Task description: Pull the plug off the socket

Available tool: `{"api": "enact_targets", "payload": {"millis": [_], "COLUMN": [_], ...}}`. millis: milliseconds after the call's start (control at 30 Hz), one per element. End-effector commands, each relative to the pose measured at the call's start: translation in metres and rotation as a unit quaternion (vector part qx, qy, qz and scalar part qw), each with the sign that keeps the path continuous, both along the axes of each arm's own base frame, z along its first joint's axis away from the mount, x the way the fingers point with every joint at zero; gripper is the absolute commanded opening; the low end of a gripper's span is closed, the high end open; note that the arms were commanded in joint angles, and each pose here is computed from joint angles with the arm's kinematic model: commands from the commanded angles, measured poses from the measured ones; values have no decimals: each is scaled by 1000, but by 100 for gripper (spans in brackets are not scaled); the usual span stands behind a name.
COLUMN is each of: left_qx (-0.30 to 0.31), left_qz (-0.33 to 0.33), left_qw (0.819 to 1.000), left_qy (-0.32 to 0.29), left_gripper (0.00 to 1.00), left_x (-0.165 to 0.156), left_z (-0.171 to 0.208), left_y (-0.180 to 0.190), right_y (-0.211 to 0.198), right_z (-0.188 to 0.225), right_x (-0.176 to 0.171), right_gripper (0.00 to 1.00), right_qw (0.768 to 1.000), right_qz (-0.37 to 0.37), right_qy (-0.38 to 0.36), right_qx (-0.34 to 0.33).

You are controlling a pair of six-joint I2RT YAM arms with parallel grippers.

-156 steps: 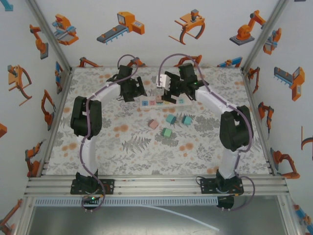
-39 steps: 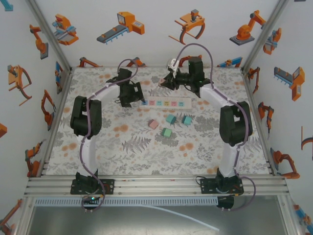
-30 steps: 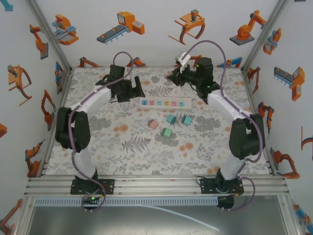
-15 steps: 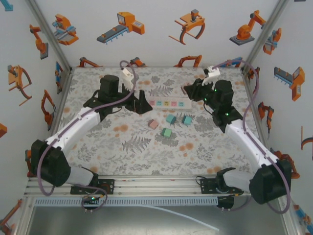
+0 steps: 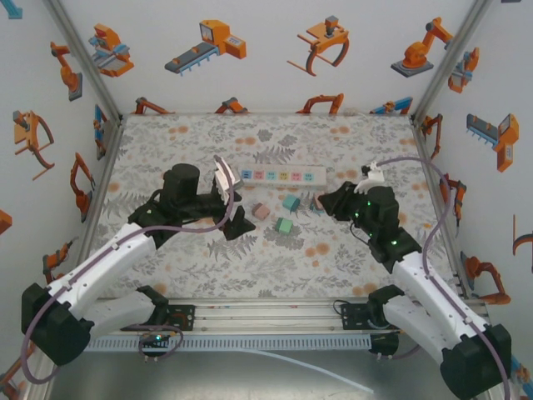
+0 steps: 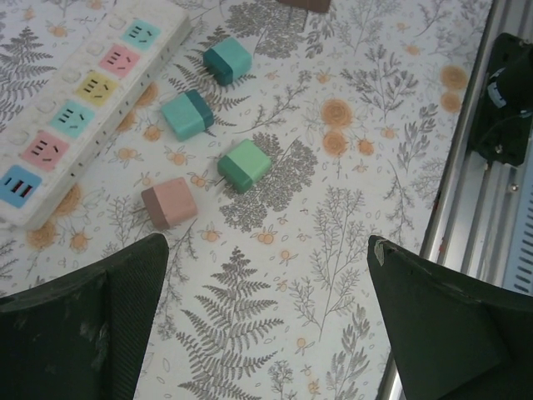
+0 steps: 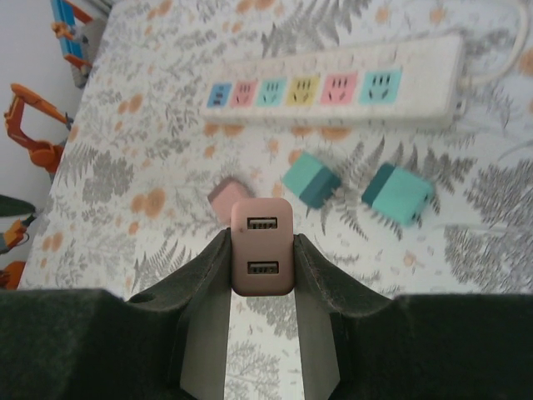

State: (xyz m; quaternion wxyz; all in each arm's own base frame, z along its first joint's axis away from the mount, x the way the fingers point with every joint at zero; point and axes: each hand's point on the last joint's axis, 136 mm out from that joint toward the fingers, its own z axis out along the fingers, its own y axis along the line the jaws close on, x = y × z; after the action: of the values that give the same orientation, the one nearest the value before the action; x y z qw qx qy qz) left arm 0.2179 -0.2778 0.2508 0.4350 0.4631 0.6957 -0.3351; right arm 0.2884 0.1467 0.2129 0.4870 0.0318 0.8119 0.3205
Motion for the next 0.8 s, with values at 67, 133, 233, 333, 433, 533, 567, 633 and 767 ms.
{"api": "enact_targets", "payload": {"millis": [67,133,233,333,433,533,567,633,767], "left_qx": [10,14,14,16,21,25,26,36,44], "left_qz": [1,14,33,40,46,50,53,60,61], "left_qw": [1000,999,999,998,998,998,998,997,997], "left_qy": [-27,-30,-36,-42,-42,-38,-38,-32,-32], "left_gripper": [97,97,97,97,97,97,97,97,97], "left_x": [5,9,13,14,15,16,17,20,24], "left_z": [1,0,1,1,-1,-4,-5,-10,-15], "left_y": [-2,-2,-1,-1,0,1,1,1,-1], "right_y": [15,19,25,28,30,29,29,27,21], "right_z": [-35,-46,-63,-82,-98,-113,-119,-129,-149], "right_x": [-3,0,5,8,10,12,12,12,7], "right_gripper": [0,0,0,0,0,0,0,0,6], "right_qw": [999,998,997,996,995,994,994,992,989], "right_qz": [-2,-2,-4,-8,-12,-18,-20,-26,-41], "right_qy": [42,48,63,80,92,101,105,114,136], "right_qx": [27,27,35,43,45,39,38,36,27]}}
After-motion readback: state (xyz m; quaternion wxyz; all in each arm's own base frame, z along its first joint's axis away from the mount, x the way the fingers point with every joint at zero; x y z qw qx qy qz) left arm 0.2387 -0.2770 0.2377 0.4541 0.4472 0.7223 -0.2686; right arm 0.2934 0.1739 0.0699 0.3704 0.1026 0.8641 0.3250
